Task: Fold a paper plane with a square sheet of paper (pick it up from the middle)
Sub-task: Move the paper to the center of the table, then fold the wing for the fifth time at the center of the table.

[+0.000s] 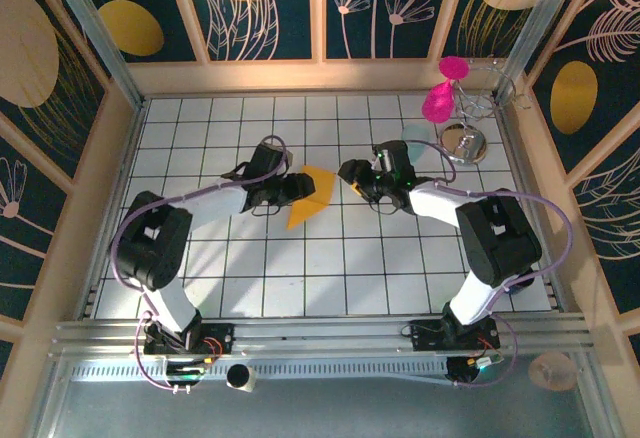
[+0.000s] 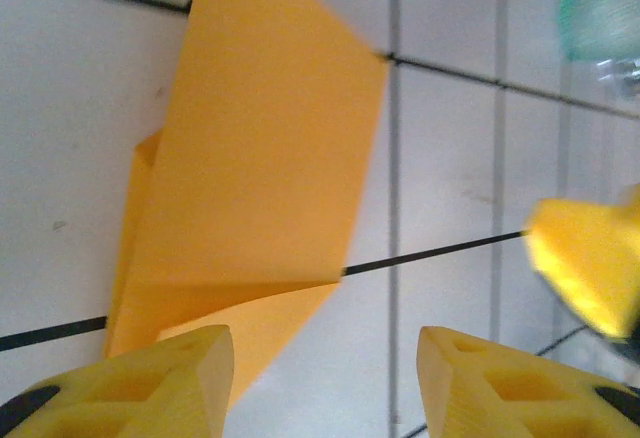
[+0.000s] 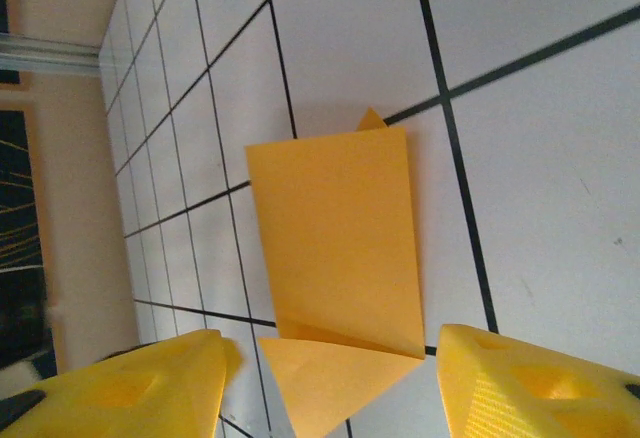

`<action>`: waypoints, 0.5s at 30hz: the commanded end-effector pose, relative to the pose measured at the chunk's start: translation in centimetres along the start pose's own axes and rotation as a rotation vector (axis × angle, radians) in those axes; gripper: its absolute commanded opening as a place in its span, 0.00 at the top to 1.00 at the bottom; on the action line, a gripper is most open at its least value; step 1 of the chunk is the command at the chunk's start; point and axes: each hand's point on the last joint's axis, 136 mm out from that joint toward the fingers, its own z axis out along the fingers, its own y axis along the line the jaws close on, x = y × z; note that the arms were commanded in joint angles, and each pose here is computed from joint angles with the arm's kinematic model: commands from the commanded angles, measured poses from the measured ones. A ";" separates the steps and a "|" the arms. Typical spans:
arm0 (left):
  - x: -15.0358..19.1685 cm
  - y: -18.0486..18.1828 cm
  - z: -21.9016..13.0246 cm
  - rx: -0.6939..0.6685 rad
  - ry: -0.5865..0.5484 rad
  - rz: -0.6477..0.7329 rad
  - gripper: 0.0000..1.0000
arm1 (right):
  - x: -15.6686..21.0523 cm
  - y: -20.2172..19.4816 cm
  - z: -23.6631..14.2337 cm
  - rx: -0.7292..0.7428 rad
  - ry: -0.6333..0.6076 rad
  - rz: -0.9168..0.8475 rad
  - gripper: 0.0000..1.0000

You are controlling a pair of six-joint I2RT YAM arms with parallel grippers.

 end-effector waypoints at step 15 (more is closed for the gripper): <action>3.2 5.6 1.8 -0.106 0.027 -0.204 0.57 | 3.3 0.2 0.9 -0.034 0.092 0.048 0.42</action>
